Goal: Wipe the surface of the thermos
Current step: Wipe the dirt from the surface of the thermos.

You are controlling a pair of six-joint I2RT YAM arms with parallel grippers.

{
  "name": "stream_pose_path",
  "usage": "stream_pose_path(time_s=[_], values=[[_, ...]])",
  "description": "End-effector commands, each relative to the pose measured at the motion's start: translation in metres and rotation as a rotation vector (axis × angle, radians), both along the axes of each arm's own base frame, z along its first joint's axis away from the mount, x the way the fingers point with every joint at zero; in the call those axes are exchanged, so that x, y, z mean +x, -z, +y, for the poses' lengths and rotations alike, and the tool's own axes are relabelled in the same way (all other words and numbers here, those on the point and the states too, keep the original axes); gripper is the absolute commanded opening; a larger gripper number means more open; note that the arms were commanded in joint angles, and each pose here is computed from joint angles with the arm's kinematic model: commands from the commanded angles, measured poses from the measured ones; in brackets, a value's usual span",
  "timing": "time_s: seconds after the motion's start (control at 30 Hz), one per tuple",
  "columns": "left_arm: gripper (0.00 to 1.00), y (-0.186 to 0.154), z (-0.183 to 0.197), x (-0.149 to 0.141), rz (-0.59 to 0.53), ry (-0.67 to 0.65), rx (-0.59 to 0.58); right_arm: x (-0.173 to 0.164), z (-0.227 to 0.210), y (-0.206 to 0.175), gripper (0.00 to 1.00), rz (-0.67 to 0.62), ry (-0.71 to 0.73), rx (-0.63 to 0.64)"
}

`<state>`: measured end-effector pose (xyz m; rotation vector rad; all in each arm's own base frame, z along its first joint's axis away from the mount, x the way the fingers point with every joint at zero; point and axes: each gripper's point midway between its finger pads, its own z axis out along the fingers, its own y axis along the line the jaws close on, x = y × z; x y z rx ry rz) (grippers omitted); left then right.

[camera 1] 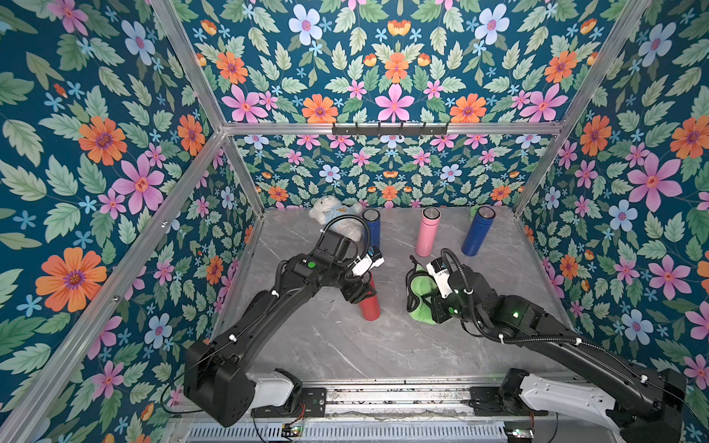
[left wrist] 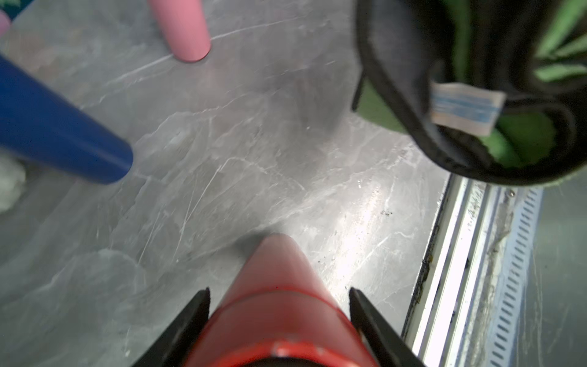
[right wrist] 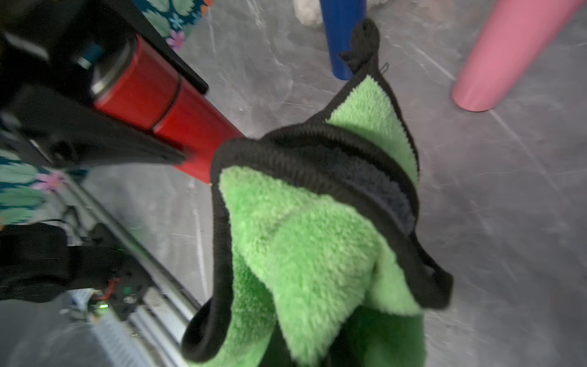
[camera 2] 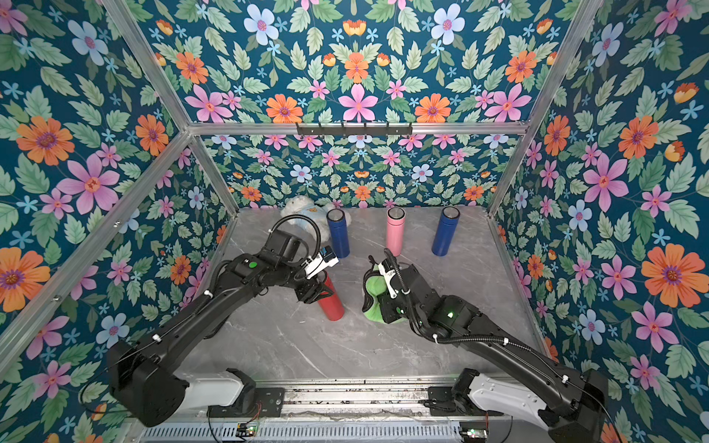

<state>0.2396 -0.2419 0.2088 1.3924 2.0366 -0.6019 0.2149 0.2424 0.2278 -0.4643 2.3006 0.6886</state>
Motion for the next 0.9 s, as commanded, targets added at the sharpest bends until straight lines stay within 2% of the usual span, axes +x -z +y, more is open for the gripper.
stream_pose_path(time_s=[0.0, 0.13, 0.43, 0.57, 0.67, 0.87], values=[[0.0, -0.026, -0.018, -0.006, -0.22, 0.209, -0.122, -0.003, 0.034, -0.03, 0.0, 0.084, -0.093, 0.231], [0.0, -0.024, -0.02, -0.014, -0.244, 0.311, -0.104, 0.01, 0.058, -0.039, 0.0, 0.124, -0.136, 0.346], [0.0, 0.008, -0.03, -0.009, -0.251, 0.428, 0.03, 0.044, 0.087, -0.033, 0.0, 0.145, -0.147, 0.452], [0.0, 0.022, -0.035, -0.017, -0.238, 0.494, 0.033, 0.055, 0.087, -0.027, 0.0, 0.161, -0.134, 0.496], [0.0, 0.028, -0.037, -0.019, -0.255, 0.519, 0.023, 0.059, 0.09, -0.014, 0.0, 0.182, -0.135, 0.508], [0.0, 0.032, -0.041, -0.021, -0.257, 0.549, 0.012, 0.063, 0.098, 0.041, 0.0, 0.261, -0.107, 0.533]])
